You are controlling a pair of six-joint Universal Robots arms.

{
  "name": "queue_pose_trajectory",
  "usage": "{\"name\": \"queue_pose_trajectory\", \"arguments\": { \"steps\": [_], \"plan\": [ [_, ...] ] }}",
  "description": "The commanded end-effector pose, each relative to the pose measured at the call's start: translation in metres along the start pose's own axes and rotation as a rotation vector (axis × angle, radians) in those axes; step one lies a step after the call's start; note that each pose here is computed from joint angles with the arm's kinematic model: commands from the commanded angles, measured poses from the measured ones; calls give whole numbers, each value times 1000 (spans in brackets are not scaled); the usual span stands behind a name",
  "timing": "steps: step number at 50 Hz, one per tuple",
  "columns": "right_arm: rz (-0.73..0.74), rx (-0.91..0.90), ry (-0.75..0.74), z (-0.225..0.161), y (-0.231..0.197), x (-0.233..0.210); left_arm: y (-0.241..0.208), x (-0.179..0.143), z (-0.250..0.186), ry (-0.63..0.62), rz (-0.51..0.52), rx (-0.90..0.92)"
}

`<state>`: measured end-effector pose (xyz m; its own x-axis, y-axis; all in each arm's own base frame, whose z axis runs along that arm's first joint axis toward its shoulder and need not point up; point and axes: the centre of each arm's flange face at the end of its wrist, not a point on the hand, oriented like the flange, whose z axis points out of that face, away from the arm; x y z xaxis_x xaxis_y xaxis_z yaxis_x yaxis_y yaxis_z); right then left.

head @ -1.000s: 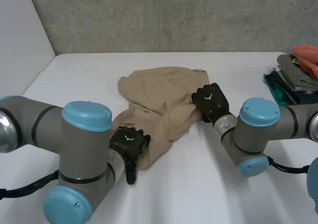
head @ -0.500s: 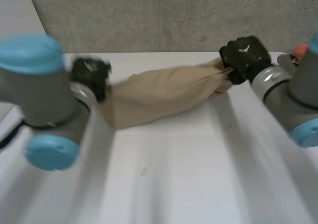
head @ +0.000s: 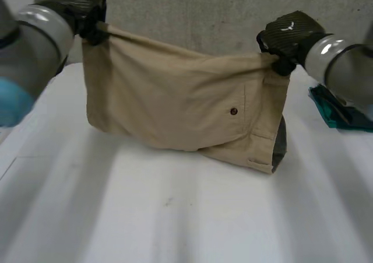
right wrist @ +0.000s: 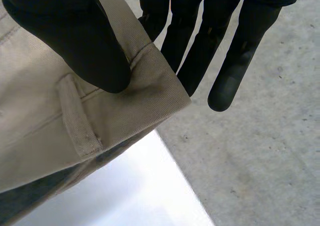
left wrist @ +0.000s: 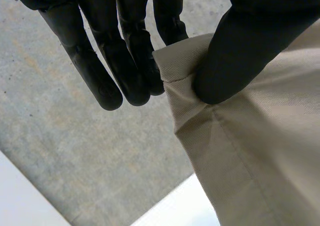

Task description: Fold the laundry.

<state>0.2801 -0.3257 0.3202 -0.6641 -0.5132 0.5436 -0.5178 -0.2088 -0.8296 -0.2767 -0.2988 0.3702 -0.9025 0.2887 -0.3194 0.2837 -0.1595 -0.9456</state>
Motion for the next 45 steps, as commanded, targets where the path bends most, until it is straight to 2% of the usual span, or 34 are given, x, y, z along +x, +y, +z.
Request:
{"name": "queue_pose_trajectory", "arguments": {
  "steps": [1, 4, 7, 11, 14, 21, 24, 27, 30, 34, 38, 45],
  "plan": [
    [1, 285, 346, 54, -32, 32, -40, -17, 55, -111, -49, 333],
    [26, 505, 542, 55, -68, 62, -81, -37, 54, -188, -105, 535],
    [60, 696, 626, 47, -95, 76, -113, -52, 44, -239, -164, 693],
    [62, 816, 590, 39, -115, 68, -129, -56, 36, -248, -181, 781],
    [53, 807, 542, 38, -114, 59, -119, -54, 40, -247, -175, 738],
    [65, 621, 433, 52, -72, 33, -60, -50, 52, -230, -153, 532],
    [63, 454, 327, 62, -30, 4, -23, -36, 54, -182, -146, 412],
    [51, 325, 217, 68, 9, -27, 38, -6, 50, -84, -126, 222],
    [23, 196, 117, 72, 53, -61, 76, 14, 42, -18, -111, 104],
    [-50, 53, 26, 69, 103, -94, 141, 44, 20, 74, -30, -103],
    [-104, -41, -33, 56, 127, -108, 168, 53, -2, 129, 58, -227],
    [-123, -129, -93, 25, 123, -104, 161, 50, -39, 196, 174, -332]
  ]
}}
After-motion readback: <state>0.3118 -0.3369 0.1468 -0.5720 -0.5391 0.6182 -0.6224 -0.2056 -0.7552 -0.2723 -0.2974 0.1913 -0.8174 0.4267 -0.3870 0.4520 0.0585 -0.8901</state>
